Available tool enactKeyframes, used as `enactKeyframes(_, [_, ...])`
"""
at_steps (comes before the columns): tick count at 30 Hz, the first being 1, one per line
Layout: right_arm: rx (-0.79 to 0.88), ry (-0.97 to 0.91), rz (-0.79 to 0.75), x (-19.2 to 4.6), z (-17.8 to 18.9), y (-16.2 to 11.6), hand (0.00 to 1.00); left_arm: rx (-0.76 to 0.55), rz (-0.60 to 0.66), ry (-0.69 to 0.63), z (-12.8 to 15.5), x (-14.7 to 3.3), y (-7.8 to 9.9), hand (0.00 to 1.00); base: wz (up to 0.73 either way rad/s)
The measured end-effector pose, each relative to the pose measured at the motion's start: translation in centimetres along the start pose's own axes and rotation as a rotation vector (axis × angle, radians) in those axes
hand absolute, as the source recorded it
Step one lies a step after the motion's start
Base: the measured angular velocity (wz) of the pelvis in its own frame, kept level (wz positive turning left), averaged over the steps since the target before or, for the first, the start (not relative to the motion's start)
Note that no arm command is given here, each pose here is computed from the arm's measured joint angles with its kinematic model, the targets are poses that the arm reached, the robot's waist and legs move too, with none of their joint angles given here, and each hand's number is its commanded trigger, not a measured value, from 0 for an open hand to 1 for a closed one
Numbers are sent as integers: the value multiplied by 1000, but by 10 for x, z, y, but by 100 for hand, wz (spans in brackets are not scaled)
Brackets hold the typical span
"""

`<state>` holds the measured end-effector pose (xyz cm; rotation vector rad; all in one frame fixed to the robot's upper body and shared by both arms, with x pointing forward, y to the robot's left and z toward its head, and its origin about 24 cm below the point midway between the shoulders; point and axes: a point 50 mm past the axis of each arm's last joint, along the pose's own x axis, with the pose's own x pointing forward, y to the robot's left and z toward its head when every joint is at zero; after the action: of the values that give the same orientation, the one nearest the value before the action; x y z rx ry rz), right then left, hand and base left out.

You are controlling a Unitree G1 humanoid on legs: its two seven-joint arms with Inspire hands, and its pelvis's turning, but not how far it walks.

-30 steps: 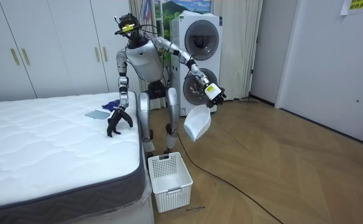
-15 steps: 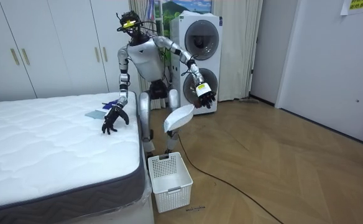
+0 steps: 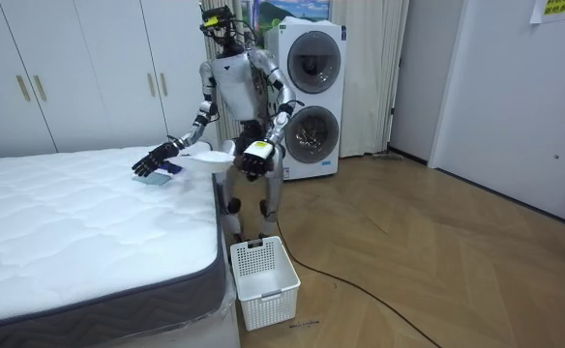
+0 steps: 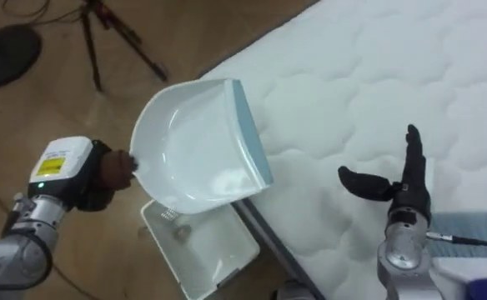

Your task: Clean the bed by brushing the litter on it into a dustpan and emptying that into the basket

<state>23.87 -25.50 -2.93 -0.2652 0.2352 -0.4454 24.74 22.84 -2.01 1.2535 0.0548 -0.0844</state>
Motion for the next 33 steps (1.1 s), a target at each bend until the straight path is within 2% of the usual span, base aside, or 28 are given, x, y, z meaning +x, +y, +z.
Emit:
enactKeyframes(2, [12,20,31,-5,-4,10,0,-51,-10,32,-2,-7,-6,100,-182])
enactKeyframes(6, [-5,47,44,-10,-13,7,0,-162,-51,49,8,-17,-24,100,-136])
enactKeyframes(12, [-3,36,98,-14,-13,14,0,-193,-113,63,10,-23,-35,100,-118])
enactKeyframes(17, [41,-9,115,-22,-9,16,0,-287,-140,56,19,-27,-42,100,-29])
enactKeyframes(23, [39,-12,180,-32,-12,18,0,-356,-197,110,14,-43,-54,100,-40])
enactKeyframes(24, [27,-19,196,-33,-12,20,0,-364,-203,119,13,-46,-56,93,-75])
enactKeyframes(25, [10,-29,218,-34,-11,22,0,-370,-209,124,13,-47,-58,73,-80])
enactKeyframes(26, [7,-36,229,-34,-9,23,0,-374,-212,127,13,-48,-58,45,-95])
enactKeyframes(27, [-3,-56,247,-35,-6,24,0,-382,-217,131,13,-48,-59,0,-105])
enactKeyframes(33, [-18,-80,303,-40,-3,28,0,-445,-238,104,22,-54,-65,0,-69])
